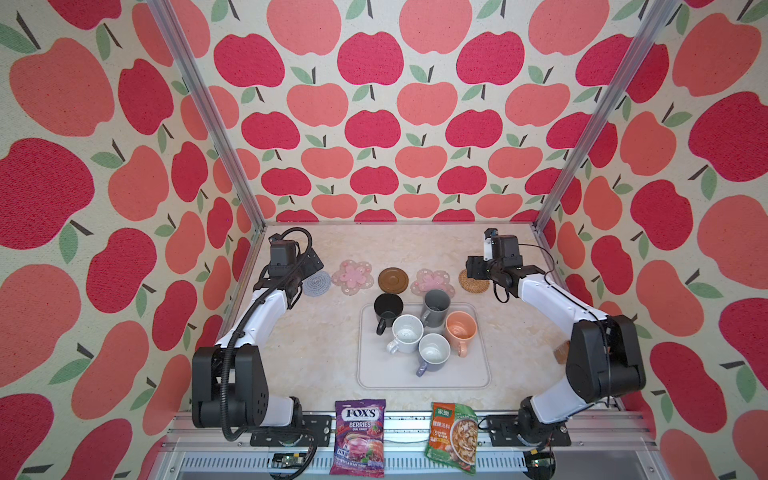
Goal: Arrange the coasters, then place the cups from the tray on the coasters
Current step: 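Raise both arms and move the grippers forward toward the coaster row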
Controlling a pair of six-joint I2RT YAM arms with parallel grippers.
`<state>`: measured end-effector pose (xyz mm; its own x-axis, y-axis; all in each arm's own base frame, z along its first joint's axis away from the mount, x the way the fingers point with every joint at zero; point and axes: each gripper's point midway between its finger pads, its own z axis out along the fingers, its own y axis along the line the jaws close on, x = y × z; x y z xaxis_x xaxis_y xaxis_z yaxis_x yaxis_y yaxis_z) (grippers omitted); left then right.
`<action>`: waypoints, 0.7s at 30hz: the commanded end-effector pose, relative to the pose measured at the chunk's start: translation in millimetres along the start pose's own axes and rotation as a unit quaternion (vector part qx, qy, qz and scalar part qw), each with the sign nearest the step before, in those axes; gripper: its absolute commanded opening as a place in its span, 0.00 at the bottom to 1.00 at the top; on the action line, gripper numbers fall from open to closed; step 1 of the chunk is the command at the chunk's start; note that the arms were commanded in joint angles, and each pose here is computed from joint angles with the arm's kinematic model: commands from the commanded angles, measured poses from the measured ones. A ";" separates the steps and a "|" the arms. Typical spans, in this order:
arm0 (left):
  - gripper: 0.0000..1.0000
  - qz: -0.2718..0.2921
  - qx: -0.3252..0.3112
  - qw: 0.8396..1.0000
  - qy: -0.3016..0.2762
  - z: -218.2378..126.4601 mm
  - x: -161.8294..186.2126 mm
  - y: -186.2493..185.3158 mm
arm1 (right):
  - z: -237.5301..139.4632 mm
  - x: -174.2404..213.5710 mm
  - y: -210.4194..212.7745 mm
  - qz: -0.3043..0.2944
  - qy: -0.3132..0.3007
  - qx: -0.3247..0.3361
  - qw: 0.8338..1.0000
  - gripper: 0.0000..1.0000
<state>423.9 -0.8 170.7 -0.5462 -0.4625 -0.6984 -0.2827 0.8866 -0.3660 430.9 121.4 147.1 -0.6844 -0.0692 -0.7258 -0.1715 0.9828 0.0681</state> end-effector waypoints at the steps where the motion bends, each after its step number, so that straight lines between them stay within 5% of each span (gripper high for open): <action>1: 0.91 0.026 0.008 0.999 0.047 7.8 16.6 -9.2 | 2.5 1.3 16.1 -0.027 0.020 -0.010 0.999 0.80; 6: 0.81 0.079 0.009 0.991 0.105 17.6 55.8 -29.6 | 6.6 -3.6 32.4 -0.033 0.021 -0.023 0.999 0.81; 12: 0.57 0.097 0.024 0.977 0.188 27.0 106.1 -47.3 | 9.8 -7.0 43.0 -0.033 0.025 -0.032 0.999 0.82; 21: 0.67 0.116 -0.001 0.962 0.246 45.8 146.0 -47.4 | 8.8 -5.9 47.3 -0.027 0.028 -0.039 0.998 0.84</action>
<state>393.7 -107.2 63.1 -0.8820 -0.2066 -0.4235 -0.1065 0.9629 -0.2478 433.4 163.4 143.9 -0.7042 -0.1407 -0.6960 -0.2546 0.9650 0.0625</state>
